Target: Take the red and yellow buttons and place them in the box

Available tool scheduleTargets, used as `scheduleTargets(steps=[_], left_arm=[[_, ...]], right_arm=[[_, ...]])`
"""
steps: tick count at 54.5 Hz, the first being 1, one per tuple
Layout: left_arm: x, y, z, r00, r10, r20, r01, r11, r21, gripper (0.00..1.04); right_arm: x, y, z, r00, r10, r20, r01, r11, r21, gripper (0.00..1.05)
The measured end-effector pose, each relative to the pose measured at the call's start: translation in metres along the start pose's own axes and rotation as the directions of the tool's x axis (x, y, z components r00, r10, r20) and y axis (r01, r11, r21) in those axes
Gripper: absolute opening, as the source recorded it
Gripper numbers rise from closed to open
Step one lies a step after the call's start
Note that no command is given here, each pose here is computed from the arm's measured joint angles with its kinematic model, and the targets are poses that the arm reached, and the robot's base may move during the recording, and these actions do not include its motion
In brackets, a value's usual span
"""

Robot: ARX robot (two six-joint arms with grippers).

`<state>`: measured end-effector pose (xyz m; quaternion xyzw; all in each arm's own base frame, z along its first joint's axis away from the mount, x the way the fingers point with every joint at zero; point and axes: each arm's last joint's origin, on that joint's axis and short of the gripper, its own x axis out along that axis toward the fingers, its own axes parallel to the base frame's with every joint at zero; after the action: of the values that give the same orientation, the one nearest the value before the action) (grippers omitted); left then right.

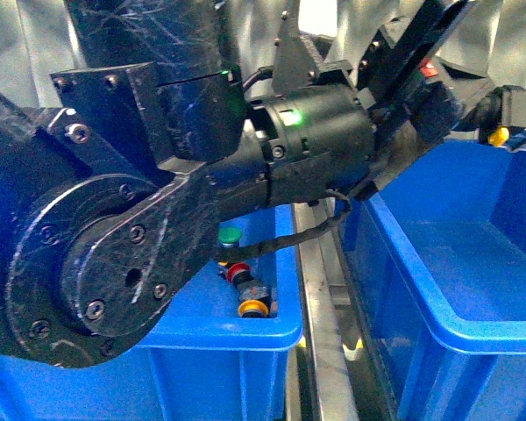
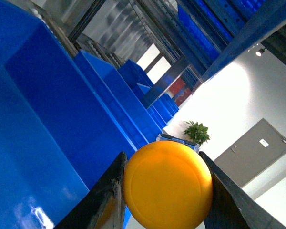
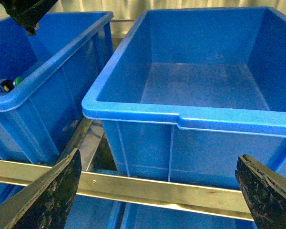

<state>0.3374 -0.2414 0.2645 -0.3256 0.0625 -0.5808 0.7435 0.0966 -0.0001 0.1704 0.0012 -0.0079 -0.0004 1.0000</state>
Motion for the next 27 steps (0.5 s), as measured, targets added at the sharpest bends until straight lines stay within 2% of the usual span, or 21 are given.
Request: scheduleTargets(steps=[8, 10, 12, 15, 17, 21, 27], left_arm=[[0.009, -0.003, -0.004, 1.0, -0.007, -0.02, 0.007, 1.0, -0.003, 0.34], [0.01, -0.004, -0.005, 1.0, -0.009, -0.021, 0.009, 1.0, 0.0, 0.34], [0.01, -0.005, -0.006, 1.0, -0.01, -0.024, 0.01, 1.0, 0.001, 0.34], [0.011, -0.005, -0.006, 1.0, -0.009, -0.021, 0.009, 1.0, 0.004, 0.34], [0.011, -0.006, -0.006, 1.0, -0.008, -0.021, 0.008, 1.0, 0.007, 0.34], [0.012, -0.007, -0.006, 1.0, -0.007, -0.021, 0.007, 1.0, 0.013, 0.34], [0.011, -0.01, -0.004, 1.0, -0.005, -0.013, 0.006, 1.0, 0.021, 0.34]], right_arm=[[0.001, 0.0, 0.0, 1.0, -0.024, 0.004, 0.024, 1.0, -0.003, 0.98], [0.004, 0.0, 0.004, 0.992, -0.113, 0.057, 0.114, 0.993, -0.016, 0.98], [0.007, -0.001, 0.018, 0.952, -0.26, 0.162, 0.263, 0.965, 0.001, 0.98], [0.011, -0.004, 0.028, 0.903, -0.362, 0.232, 0.366, 0.93, 0.03, 0.98], [0.016, -0.008, 0.041, 0.853, -0.44, 0.281, 0.44, 0.895, 0.065, 0.98], [0.023, -0.014, 0.072, 0.796, -0.497, 0.346, 0.486, 0.865, 0.124, 0.98], [0.029, -0.023, 0.121, 0.813, -0.469, 0.344, 0.407, 0.881, 0.239, 0.98]])
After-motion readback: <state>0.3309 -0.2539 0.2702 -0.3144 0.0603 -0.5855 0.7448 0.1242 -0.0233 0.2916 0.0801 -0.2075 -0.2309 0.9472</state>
